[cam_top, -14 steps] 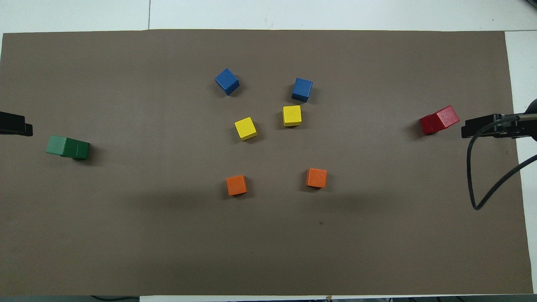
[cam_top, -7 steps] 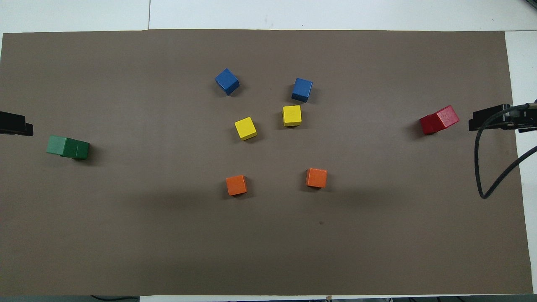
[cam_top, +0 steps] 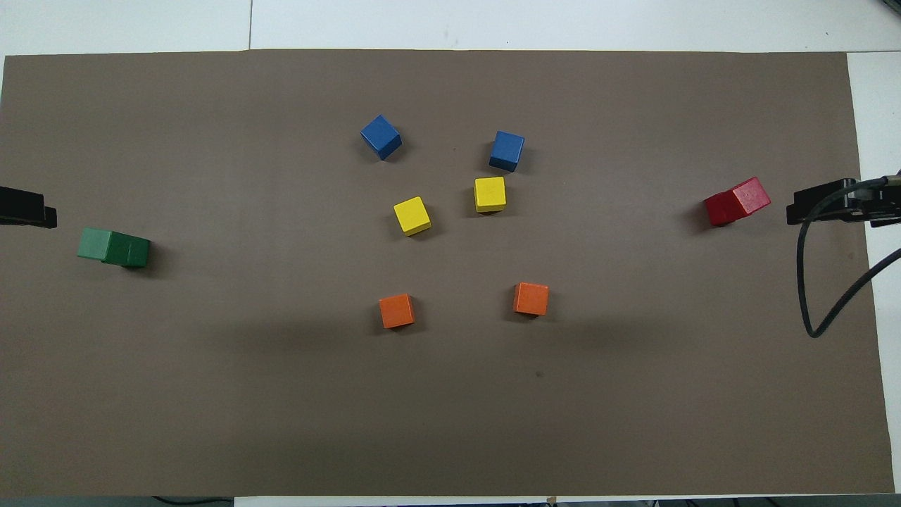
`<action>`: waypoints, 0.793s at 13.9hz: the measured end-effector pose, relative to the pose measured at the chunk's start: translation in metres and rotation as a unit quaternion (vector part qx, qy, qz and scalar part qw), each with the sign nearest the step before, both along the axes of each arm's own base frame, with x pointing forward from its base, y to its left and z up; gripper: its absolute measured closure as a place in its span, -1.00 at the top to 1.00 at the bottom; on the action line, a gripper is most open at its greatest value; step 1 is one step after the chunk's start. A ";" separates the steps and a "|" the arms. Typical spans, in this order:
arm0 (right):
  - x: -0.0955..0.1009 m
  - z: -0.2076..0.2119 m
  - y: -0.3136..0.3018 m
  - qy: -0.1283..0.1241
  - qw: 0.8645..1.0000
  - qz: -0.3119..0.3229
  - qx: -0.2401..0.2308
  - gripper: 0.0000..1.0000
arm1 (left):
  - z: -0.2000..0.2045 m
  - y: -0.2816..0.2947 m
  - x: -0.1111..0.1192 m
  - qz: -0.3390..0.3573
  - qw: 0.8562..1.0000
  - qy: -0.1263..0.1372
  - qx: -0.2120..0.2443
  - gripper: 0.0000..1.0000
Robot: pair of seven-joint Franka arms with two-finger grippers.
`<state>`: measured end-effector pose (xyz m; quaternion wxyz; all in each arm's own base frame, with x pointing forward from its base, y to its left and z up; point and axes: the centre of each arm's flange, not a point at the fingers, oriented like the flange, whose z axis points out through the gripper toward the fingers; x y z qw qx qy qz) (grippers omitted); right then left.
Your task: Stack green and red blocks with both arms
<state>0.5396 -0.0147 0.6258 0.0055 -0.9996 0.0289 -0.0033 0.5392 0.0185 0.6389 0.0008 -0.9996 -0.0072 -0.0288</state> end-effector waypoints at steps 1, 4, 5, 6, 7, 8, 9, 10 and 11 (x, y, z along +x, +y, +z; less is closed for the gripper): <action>-0.001 -0.001 -0.001 0.004 1.000 0.000 -0.003 1.00 | 0.000 0.000 0.000 0.000 1.000 0.000 0.000 1.00; -0.002 -0.001 -0.003 0.007 1.000 0.000 -0.013 1.00 | 0.000 0.000 0.000 0.000 1.000 0.000 0.000 1.00; -0.002 -0.001 -0.004 0.007 1.000 0.000 -0.017 1.00 | 0.000 0.000 0.000 0.000 1.000 0.000 0.000 1.00; -0.002 -0.001 -0.004 0.007 1.000 0.000 -0.018 1.00 | 0.000 0.000 0.000 0.000 1.000 0.000 0.000 1.00; -0.002 -0.001 -0.004 0.007 1.000 0.000 -0.019 1.00 | 0.000 0.000 0.000 0.000 1.000 0.000 0.000 1.00; -0.002 -0.001 -0.004 0.007 1.000 0.000 -0.019 1.00 | 0.000 0.000 0.000 0.000 1.000 0.000 0.000 1.00; -0.002 -0.001 -0.004 0.007 1.000 0.000 -0.019 1.00 | 0.000 0.000 0.000 0.000 1.000 0.000 0.000 1.00; -0.002 -0.001 -0.004 0.007 1.000 0.000 -0.019 0.97 | 0.000 0.000 0.000 0.000 1.000 0.000 0.000 1.00; -0.002 -0.001 -0.004 0.007 1.000 0.000 -0.019 1.00 | 0.000 0.000 0.000 0.000 1.000 0.000 0.000 1.00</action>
